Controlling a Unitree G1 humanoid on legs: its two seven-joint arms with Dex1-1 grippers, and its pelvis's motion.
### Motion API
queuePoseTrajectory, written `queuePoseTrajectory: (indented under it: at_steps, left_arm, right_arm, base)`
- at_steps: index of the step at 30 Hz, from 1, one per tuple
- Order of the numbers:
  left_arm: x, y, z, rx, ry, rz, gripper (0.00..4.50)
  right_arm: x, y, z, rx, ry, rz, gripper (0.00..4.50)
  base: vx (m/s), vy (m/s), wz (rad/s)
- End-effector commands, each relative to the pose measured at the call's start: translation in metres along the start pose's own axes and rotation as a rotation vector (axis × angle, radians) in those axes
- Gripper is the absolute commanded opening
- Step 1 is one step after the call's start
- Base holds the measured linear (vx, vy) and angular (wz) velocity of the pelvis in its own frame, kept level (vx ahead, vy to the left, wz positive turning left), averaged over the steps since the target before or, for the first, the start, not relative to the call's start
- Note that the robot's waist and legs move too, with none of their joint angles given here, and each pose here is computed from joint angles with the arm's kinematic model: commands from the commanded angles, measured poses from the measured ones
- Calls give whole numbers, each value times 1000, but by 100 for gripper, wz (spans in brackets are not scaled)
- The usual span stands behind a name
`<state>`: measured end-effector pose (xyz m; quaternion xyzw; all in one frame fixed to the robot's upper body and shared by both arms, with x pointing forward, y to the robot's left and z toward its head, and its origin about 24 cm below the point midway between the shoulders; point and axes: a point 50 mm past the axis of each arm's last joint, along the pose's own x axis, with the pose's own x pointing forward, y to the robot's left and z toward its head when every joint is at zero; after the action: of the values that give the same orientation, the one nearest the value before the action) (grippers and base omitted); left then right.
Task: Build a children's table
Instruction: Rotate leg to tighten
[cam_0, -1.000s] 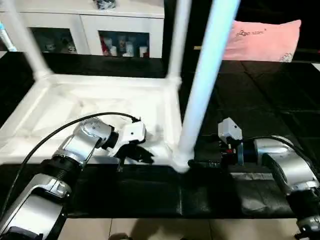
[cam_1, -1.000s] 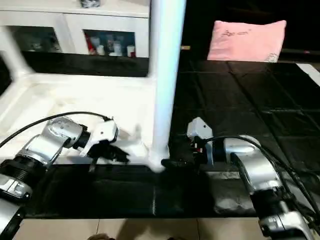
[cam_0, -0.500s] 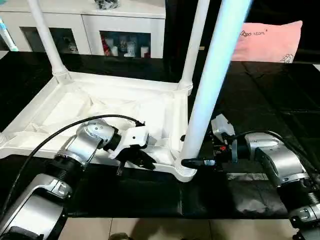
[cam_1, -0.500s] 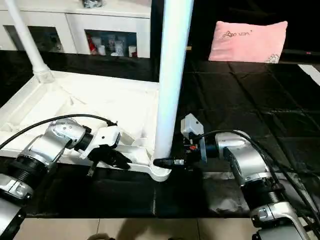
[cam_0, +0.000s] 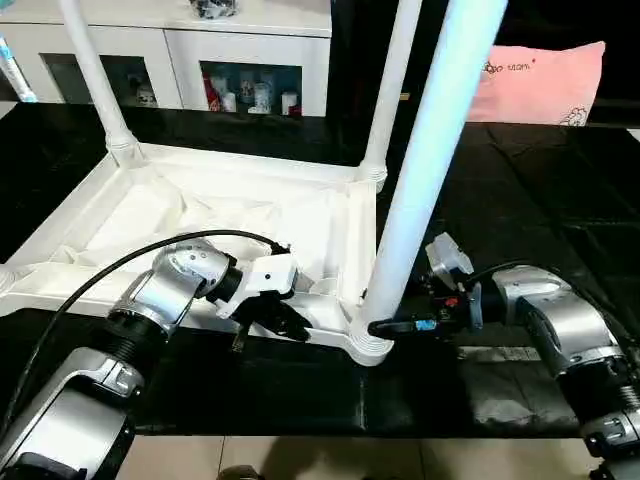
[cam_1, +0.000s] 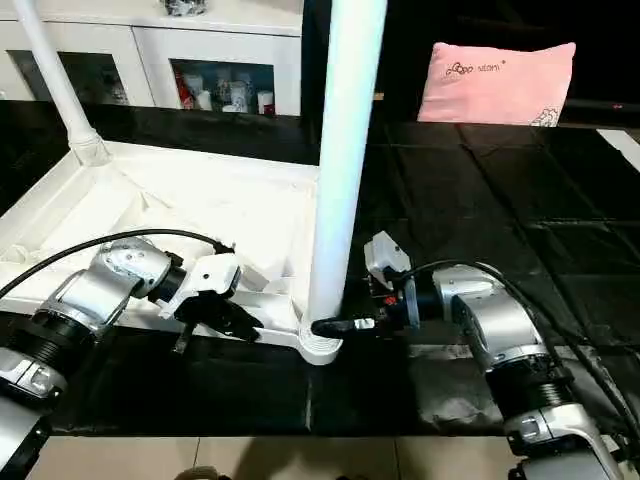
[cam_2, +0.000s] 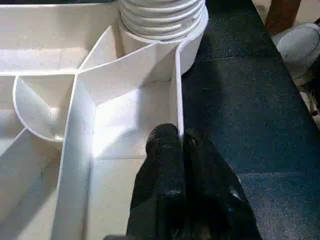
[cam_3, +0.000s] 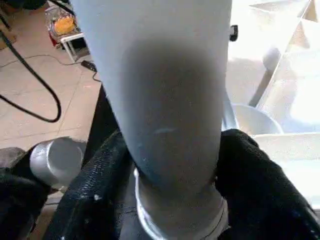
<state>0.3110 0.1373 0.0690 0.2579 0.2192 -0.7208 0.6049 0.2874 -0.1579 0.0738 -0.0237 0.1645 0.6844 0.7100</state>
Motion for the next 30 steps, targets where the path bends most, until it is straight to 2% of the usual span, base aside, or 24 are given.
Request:
queuePoseTrajectory:
  at_steps: [1,6,12,19,25,26,27,30]
  left_arm:
    - [2,2,12,69,0,-34,0]
    - [2,5,10,46,8,-1,0]
    - [1,8,8,-12,-10,46,0]
    - [1,13,12,-97,-87,113,0]
    - [2,24,22,-198,-162,277,0]
    - [3,27,25,-222,-179,314,0]
    - [5,32,34,-271,-219,389,0]
    - [8,37,42,-315,-255,457,0]
  right_arm:
    - [1,3,1,-4,7,26,232]
    - [3,5,0,11,-8,32,209]
    - [5,8,-1,29,-39,27,204]
    - [10,12,-3,79,-119,-21,204]
    - [19,10,-13,159,-207,-207,204]
    - [23,8,-16,167,-221,-270,204]
    - [31,1,-23,212,-223,-415,204]
    - [39,-6,-29,248,-211,-544,204]
  base:
    - [0,0,0]
    - [0,0,0]
    - [0,0,0]
    - [0,0,0]
    - [0,0,0]
    - [0,0,0]
    - [0,0,0]
    - [0,0,0]
